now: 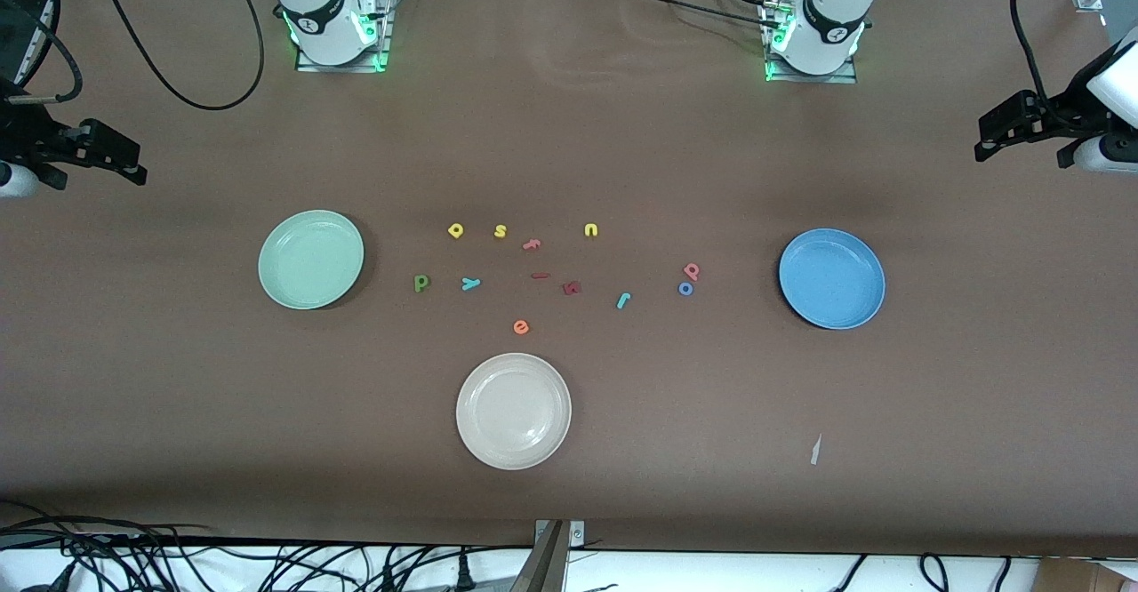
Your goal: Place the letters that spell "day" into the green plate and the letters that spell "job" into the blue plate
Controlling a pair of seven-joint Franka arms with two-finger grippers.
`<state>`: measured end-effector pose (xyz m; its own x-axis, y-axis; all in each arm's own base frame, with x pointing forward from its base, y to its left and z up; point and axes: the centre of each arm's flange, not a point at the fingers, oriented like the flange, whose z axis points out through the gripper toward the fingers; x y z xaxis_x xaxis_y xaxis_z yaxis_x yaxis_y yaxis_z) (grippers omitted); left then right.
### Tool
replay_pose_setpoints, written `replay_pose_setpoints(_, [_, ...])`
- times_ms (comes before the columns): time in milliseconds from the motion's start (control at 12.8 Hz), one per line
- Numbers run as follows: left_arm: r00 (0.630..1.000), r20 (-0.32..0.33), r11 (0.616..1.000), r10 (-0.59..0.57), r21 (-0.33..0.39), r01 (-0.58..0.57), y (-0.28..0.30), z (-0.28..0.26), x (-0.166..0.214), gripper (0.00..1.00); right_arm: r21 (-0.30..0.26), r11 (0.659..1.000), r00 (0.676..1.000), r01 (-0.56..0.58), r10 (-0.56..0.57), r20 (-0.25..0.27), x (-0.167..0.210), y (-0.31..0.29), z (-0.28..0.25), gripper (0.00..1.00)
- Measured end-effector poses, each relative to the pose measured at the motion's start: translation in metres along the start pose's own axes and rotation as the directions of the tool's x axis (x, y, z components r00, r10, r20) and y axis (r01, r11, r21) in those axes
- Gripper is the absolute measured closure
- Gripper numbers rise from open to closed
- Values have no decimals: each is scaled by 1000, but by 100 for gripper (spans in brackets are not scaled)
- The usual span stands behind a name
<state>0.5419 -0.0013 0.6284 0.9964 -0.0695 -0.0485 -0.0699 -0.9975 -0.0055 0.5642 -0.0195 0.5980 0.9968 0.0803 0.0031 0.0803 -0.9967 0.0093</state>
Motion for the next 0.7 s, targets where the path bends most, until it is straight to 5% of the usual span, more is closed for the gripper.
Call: replay_pose_setpoints(704, [1000, 0, 1000, 5, 0, -5, 3, 0, 0, 0, 0, 1000, 1000, 1, -1, -1, 0, 0, 0, 0])
